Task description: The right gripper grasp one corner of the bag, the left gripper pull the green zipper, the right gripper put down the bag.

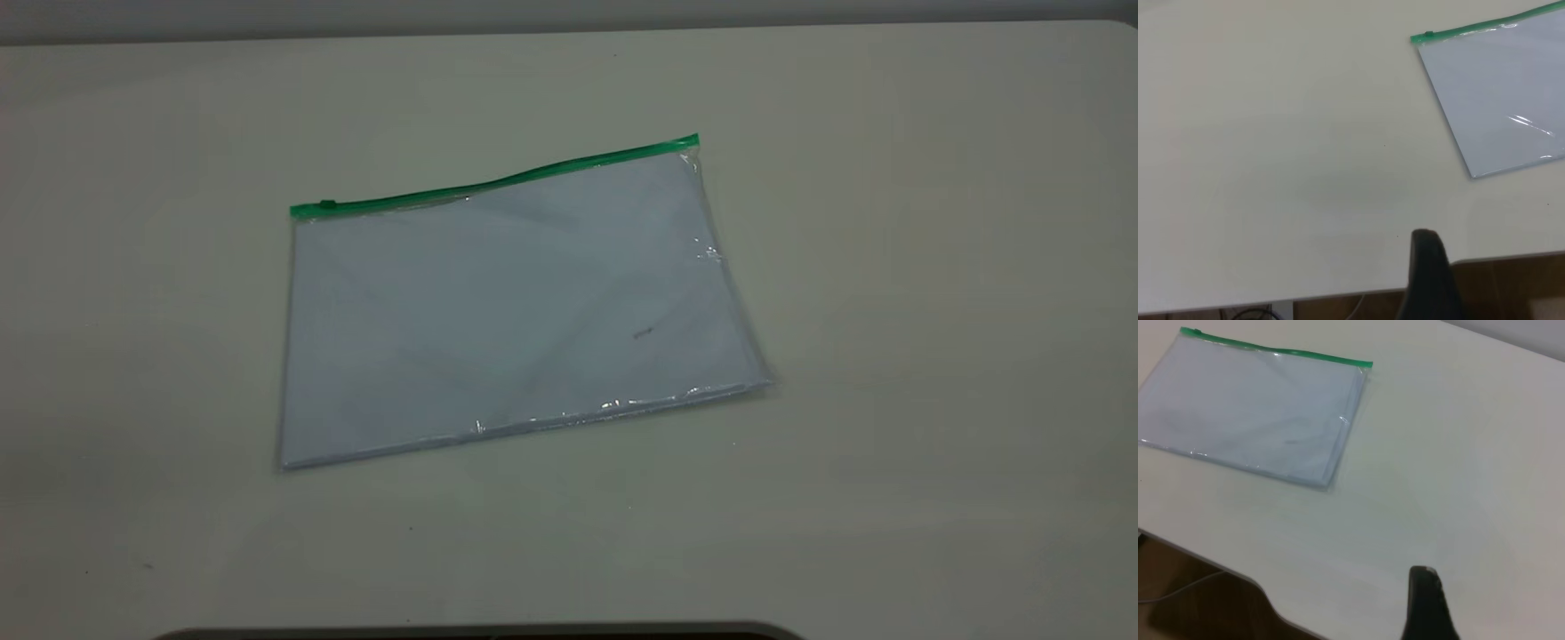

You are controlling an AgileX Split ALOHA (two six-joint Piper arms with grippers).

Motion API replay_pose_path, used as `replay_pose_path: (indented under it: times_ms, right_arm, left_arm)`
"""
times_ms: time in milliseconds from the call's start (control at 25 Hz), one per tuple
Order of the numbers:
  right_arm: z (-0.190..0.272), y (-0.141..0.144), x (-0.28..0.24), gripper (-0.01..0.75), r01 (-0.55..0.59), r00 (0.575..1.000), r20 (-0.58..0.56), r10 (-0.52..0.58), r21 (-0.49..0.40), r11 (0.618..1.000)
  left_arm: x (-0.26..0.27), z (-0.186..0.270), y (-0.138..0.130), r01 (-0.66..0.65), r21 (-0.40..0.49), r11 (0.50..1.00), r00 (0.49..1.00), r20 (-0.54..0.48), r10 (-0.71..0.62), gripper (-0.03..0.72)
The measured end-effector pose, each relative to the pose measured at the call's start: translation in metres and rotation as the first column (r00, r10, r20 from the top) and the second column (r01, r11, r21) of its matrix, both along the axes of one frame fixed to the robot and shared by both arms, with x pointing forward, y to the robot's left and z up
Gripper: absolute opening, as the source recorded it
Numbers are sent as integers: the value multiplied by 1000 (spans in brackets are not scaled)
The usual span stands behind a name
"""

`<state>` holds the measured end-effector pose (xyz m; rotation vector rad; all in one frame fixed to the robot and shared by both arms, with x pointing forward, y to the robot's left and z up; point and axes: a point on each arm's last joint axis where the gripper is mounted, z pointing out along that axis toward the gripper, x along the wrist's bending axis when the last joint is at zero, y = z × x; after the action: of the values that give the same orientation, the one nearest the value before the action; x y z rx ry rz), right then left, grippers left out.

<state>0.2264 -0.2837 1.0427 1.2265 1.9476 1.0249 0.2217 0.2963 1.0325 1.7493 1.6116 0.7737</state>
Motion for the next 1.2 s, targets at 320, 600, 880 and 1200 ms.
replay_pose_path:
  times_ms: [320, 600, 880, 1200]
  right_arm:
    - [0, 0, 0, 534, 0, 1000, 0, 0, 0, 1000]
    - [0, 0, 0, 534, 26, 1000, 0, -26, 0, 1000]
    - [-1, -7, 3, 534, 234, 972, -16, -233, 19, 972]
    - [-1, -14, 4, 534, 338, 941, -27, -337, 44, 940]
  left_arm:
    - [0, 0, 0, -3, -4, 1000, 1000, 0, 3, 563]
    - [0, 0, 0, -3, -4, 1000, 1000, 0, 3, 563]
    - [0, 0, 0, -3, -4, 1000, 1000, 0, 3, 563]
    - [0, 0, 0, -3, -4, 1000, 1000, 0, 3, 563]
